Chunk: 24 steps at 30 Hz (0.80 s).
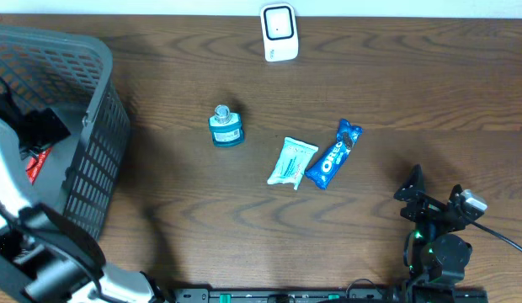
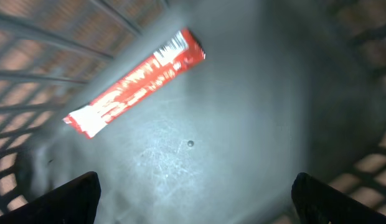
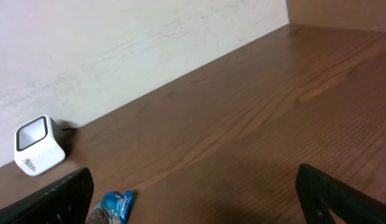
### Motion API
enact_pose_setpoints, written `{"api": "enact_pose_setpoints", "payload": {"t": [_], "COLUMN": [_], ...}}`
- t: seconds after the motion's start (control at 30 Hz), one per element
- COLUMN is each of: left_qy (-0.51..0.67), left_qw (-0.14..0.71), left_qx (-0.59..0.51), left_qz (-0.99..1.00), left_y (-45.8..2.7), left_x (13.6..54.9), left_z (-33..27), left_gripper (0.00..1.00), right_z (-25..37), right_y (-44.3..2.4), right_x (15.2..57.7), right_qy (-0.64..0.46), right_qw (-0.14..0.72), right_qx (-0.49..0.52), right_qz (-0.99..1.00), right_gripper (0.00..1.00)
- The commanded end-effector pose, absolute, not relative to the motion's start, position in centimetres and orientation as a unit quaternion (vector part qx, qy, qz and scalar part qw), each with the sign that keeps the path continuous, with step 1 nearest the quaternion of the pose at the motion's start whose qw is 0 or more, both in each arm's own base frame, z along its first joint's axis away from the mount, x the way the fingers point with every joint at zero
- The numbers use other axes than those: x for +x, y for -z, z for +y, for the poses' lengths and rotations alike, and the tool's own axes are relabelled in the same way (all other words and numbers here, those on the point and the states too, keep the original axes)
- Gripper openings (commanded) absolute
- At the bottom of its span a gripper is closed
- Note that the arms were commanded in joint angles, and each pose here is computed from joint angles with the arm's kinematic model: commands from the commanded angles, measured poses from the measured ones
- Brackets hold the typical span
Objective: Scan the item barcode
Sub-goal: 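Move the left gripper back into the basket toward the red stick, then grasp the red Nescafe stick with the left gripper and lift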
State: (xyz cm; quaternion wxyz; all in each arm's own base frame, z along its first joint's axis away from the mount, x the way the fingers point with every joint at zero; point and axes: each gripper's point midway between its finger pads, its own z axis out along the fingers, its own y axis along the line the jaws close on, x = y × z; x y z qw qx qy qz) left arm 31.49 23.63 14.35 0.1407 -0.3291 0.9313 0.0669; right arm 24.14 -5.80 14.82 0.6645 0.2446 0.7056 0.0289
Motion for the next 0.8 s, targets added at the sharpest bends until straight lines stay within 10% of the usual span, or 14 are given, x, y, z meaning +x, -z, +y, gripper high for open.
{"api": "enact_pose_setpoints", "payload": {"t": [0.0, 0.77], "left_qy": [-0.059, -0.059], "left_qw": [0.100, 0.077], "left_qx": [-0.268, -0.232], "left_qz": [0.956, 0.968], "left_y": [-11.3, -3.5], "left_x": [31.3, 30.7], "left_z": [23.9, 30.2], "left_gripper": [0.98, 0.98], "right_z": [-5.5, -5.5], "right_y": [-14.7, -14.7], "right_x": [24.2, 24.2], "right_qy": [-0.028, -0.029], "right_qw": [0.664, 0.664], "right_qx": [0.236, 0.236], "right_qz": [0.709, 0.709], "right_gripper": [0.99, 0.99]}}
